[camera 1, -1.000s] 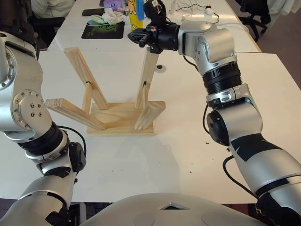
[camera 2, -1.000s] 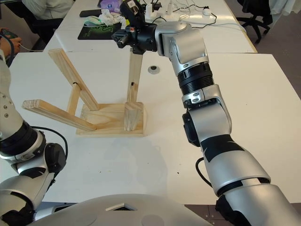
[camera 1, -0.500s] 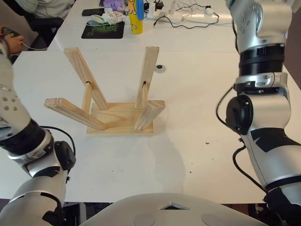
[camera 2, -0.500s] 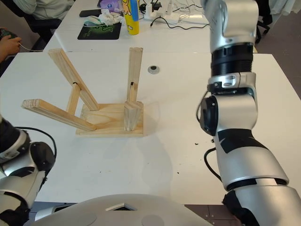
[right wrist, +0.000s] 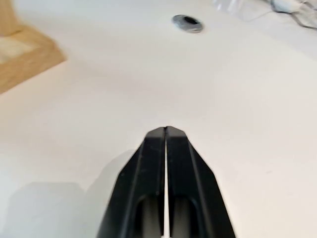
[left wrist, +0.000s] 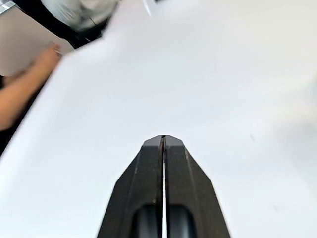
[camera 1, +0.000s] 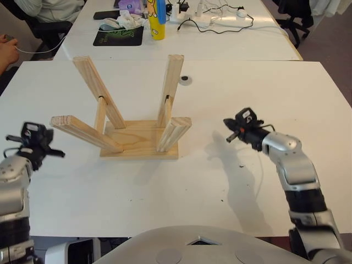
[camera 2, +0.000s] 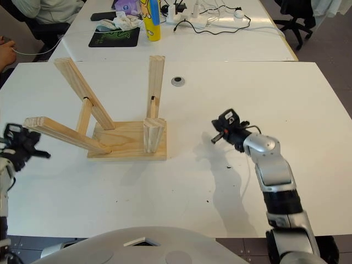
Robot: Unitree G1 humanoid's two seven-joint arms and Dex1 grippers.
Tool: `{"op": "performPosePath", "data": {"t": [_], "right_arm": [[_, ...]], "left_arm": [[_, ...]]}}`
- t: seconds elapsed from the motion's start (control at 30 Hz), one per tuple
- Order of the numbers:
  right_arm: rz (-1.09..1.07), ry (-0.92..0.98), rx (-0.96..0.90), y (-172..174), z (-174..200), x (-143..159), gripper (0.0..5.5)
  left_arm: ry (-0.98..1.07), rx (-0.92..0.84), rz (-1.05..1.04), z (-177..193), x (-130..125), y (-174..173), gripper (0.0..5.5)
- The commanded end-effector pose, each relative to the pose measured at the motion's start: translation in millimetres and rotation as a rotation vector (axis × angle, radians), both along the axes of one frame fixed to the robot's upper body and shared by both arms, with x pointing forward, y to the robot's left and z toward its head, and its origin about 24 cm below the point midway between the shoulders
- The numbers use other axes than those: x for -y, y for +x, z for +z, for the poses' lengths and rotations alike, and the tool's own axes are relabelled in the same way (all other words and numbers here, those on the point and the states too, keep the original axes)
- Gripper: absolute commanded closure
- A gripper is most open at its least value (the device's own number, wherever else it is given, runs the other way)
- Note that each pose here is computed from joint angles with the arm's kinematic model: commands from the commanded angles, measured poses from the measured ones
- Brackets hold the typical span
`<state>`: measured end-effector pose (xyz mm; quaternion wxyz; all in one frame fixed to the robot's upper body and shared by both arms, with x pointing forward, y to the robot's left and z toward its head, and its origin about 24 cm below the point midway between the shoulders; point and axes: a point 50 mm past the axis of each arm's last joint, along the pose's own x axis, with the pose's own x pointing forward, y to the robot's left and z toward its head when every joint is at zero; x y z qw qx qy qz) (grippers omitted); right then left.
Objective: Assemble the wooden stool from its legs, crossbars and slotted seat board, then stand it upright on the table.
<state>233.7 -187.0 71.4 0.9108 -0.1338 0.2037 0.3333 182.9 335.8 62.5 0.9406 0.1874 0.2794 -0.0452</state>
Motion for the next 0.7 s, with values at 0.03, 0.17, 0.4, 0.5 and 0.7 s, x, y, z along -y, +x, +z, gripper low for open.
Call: {"op": "performPosePath", "data": {"t": [0.03, 0.17, 0.4, 0.5, 0.7], "right_arm": [[0.104, 0.033, -0.066, -24.6, 3.1, -23.1, 5.5], [0.103, 0.004, -0.128, -27.4, -9.2, -38.9, 5.5], [0.078, -0.02, -0.164, -14.9, -25.6, -62.3, 5.5], [0.089, -0.014, -0.167, -12.2, -27.8, -69.0, 5.5], [0.156, 0.067, -0.228, -12.1, -24.4, -82.7, 5.5]], "left_arm": [[-0.057, -0.148, -0.223, -10.2, 29.3, -16.8, 5.49], [-0.07, -0.171, -0.267, -21.2, 43.6, -14.9, 5.49], [-0.092, -0.181, -0.307, -32.0, 59.8, -9.3, 5.49], [-0.098, -0.186, -0.325, -31.7, 62.7, -8.9, 5.49], [-0.1, -0.167, -0.355, -26.6, 67.8, -1.9, 5.49]]}}
